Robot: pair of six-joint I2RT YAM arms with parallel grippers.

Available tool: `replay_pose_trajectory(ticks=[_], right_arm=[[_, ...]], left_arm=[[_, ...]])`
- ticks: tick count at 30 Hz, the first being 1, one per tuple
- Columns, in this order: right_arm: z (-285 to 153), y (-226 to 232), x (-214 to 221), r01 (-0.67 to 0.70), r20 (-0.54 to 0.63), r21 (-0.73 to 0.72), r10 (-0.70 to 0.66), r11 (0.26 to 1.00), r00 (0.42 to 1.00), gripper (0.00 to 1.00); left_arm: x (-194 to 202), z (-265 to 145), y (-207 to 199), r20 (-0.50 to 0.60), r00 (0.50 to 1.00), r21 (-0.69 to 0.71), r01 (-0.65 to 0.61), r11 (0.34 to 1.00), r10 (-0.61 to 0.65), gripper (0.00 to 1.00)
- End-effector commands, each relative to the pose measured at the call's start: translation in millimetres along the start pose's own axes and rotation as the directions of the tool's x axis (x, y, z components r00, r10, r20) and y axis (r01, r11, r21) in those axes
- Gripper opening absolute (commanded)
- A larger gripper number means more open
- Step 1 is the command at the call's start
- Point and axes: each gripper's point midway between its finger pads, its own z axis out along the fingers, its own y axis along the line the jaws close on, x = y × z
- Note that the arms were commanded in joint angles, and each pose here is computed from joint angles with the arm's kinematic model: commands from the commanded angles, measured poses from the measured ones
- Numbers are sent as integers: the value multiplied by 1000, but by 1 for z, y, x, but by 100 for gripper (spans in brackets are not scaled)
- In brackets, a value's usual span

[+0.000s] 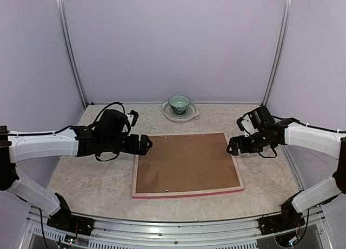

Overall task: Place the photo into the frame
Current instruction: Pick up the photo frame from the center of the board.

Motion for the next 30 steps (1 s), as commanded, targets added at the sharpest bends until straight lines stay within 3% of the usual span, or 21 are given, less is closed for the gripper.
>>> replay_pose_trajectory(ticks=[1, 6, 14, 26, 30], right_arm=[[-8, -7, -8, -14, 50, 26, 13, 1000, 999, 99], [-14, -11, -13, -20, 75, 43, 17, 999, 997, 99], [-21, -15, -16, -31, 101, 55, 25, 998, 995, 99], [-25, -23, -9, -42, 106, 74, 34, 996, 994, 99], [-24, -23, -6, -47, 107, 71, 40, 996, 993, 99]], left_arm=[[-16, -20, -42, 66, 964, 47, -260, 964, 257, 99], [-7, -30, -91, 90, 890, 139, -455, 879, 447, 99], [39, -24, -158, 82, 749, 296, -648, 702, 657, 99], [94, 3, -201, 69, 586, 402, -757, 515, 807, 99], [111, 16, -202, 45, 549, 417, -769, 484, 834, 93]])
